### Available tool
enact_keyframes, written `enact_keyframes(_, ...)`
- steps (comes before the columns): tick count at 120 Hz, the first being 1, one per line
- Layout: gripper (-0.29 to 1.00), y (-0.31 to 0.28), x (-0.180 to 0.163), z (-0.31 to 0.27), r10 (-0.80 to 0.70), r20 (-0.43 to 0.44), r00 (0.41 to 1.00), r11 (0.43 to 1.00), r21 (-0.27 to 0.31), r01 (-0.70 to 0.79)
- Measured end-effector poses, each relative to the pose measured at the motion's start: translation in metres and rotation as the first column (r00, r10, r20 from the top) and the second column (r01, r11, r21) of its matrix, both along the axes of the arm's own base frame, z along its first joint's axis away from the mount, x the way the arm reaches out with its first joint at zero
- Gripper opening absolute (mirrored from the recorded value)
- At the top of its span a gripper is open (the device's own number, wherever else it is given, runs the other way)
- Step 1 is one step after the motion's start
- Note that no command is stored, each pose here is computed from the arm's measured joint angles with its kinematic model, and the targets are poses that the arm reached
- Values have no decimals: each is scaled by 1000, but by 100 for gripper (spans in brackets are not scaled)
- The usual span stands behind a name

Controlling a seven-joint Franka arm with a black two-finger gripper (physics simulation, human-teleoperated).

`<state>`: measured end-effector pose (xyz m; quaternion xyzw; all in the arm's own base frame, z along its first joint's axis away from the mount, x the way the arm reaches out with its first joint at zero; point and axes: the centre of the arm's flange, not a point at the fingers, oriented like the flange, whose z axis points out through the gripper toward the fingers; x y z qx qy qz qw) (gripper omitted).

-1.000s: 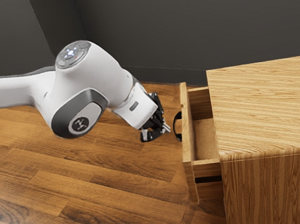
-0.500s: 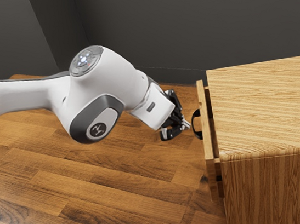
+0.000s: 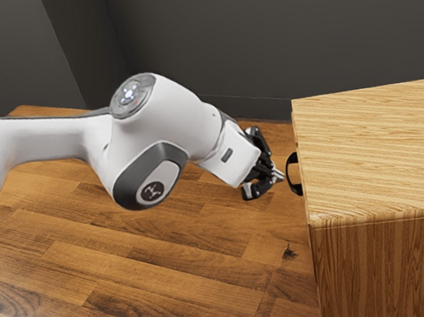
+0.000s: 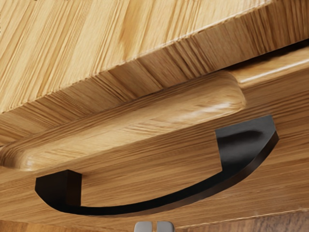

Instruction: Push the drawer handle with one arm to close the drawer

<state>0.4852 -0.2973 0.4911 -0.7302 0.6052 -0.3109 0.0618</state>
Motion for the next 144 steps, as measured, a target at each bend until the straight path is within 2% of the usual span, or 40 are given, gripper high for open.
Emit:
enact_keyframes(31, -8, -2, 4, 1, 9, 3, 1000, 1000, -6, -9)
enact_keyframes(57, -8, 15, 3, 20, 52, -87, 995, 997, 65, -46)
enact_keyframes(88, -8, 60, 30, 94, 199, -185, 962, 975, 133, -176)
enact_keyframes(116, 40, 80, 18, 92, 342, -356, 870, 931, 255, -262)
enact_keyframes(129, 52, 84, 13, 86, 389, -397, 831, 912, 290, -289)
enact_keyframes(144, 60, 88, 8, 82, 429, -422, 799, 896, 312, -316)
